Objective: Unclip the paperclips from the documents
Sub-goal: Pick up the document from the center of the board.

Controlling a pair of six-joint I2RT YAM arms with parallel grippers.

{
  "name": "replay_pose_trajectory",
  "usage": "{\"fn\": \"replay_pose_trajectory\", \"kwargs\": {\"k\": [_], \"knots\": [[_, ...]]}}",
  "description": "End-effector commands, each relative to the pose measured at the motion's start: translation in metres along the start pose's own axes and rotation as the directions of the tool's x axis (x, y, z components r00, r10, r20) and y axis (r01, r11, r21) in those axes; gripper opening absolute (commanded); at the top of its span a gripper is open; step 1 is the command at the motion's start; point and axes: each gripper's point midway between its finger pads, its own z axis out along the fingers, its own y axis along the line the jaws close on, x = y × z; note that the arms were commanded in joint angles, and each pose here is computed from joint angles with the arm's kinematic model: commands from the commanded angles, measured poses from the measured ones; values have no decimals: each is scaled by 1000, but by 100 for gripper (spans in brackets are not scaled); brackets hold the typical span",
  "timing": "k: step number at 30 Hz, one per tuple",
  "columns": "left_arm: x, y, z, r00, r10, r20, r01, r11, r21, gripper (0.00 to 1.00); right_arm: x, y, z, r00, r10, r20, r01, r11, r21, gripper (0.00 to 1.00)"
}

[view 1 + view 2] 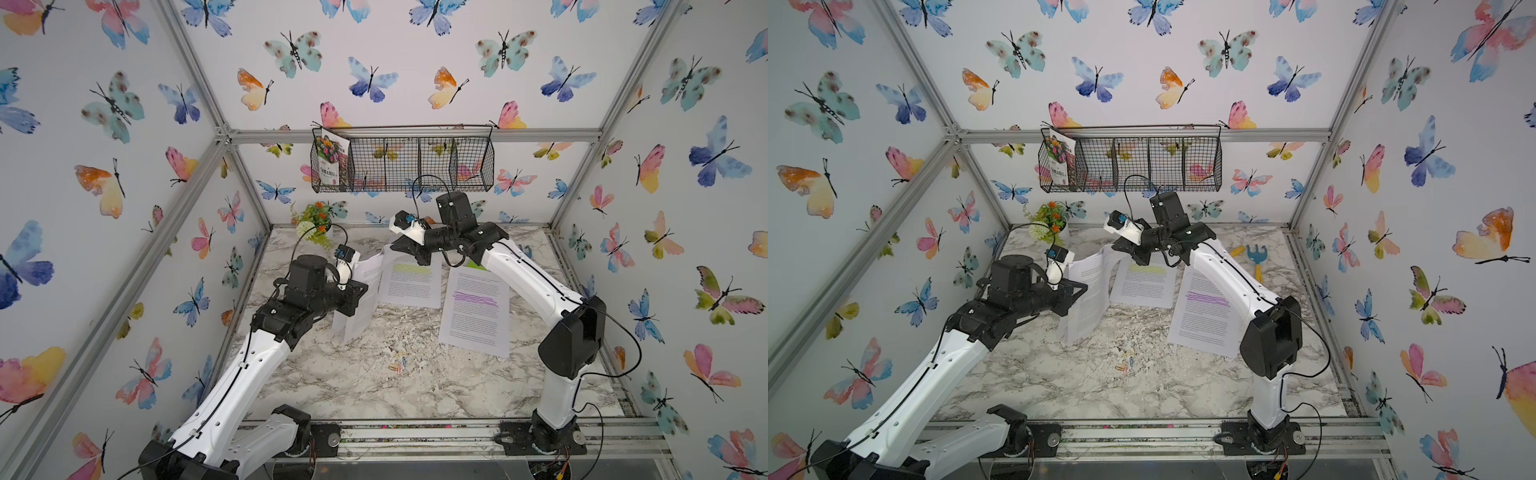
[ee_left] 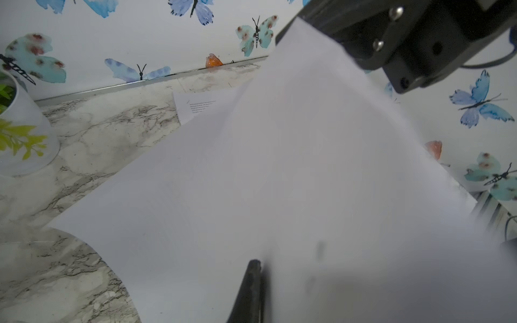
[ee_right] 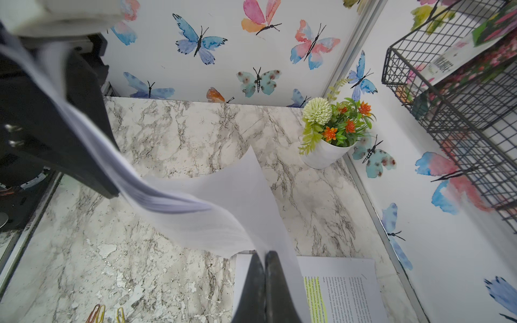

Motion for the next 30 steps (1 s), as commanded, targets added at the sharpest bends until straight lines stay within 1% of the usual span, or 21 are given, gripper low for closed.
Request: {"fn": "replay_pose_trajectory", "kwargs": {"k": [1, 3, 6, 8, 9, 11, 12, 13, 14, 15, 16, 18, 22, 25, 28, 30], "knots": [[-11, -1, -8, 1000, 28, 14, -28, 1000, -10, 3, 0, -1, -2, 999, 32, 10, -31, 999, -17, 2], [-12, 0, -10, 999, 39, 23, -38, 999, -20, 0, -1, -1, -1, 999, 34, 13, -34, 999, -17, 2], [-19, -2, -14, 997, 55, 53, -55, 998, -17, 0, -1, -2, -1, 999, 39, 15, -39, 999, -15, 2], [-25, -5, -17, 996, 64, 64, -63, 998, -14, 0, 1, -7, -2, 999, 46, 8, -46, 999, 8, 2], [-27, -6, -19, 995, 70, 67, -70, 997, -12, 0, 3, -12, -3, 998, 56, 1, -56, 998, 34, 11], [-32, -7, -22, 993, 96, 71, -95, 995, -16, 0, 9, -22, -10, 997, 72, -11, -71, 994, 79, 54], [-34, -6, -24, 991, 108, 73, -106, 994, -24, 0, 12, -26, -14, 997, 75, -15, -73, 993, 94, 68], [-37, -5, -27, 989, 128, 75, -125, 991, -38, 0, 14, -31, -22, 997, 72, -17, -69, 991, 116, 80], [-39, -6, -29, 983, 167, 73, -164, 986, -41, 0, 17, -35, -29, 998, 66, -18, -63, 989, 135, 87], [-42, -6, -32, 977, 198, 76, -195, 980, -49, 0, 19, -37, -35, 998, 59, -17, -56, 987, 149, 90], [-44, -6, -35, 972, 221, 76, -217, 974, -59, 0, 21, -39, -43, 998, 54, -10, -52, 985, 162, 93], [-48, -4, -40, 959, 274, 71, -268, 960, -87, 0, 21, -40, -56, 999, 39, 20, -42, 984, 174, 95], [-54, -2, -49, 922, 382, 68, -372, 920, -126, 0, 14, -23, -70, 994, 11, 112, -25, 991, 131, 97], [-67, -5, -59, 891, 434, 131, -412, 896, -162, 0, 5, -5, -71, 978, 30, 209, -42, 998, 52, 98], [-84, -14, -71, 841, 488, 233, -454, 872, -185, 0, -4, 8, -70, 952, 71, 299, -62, 997, -37, 98], [-92, -21, -76, 813, 509, 282, -474, 860, -187, 0, -9, 13, -70, 936, 81, 342, -59, 995, -75, 98]]}}
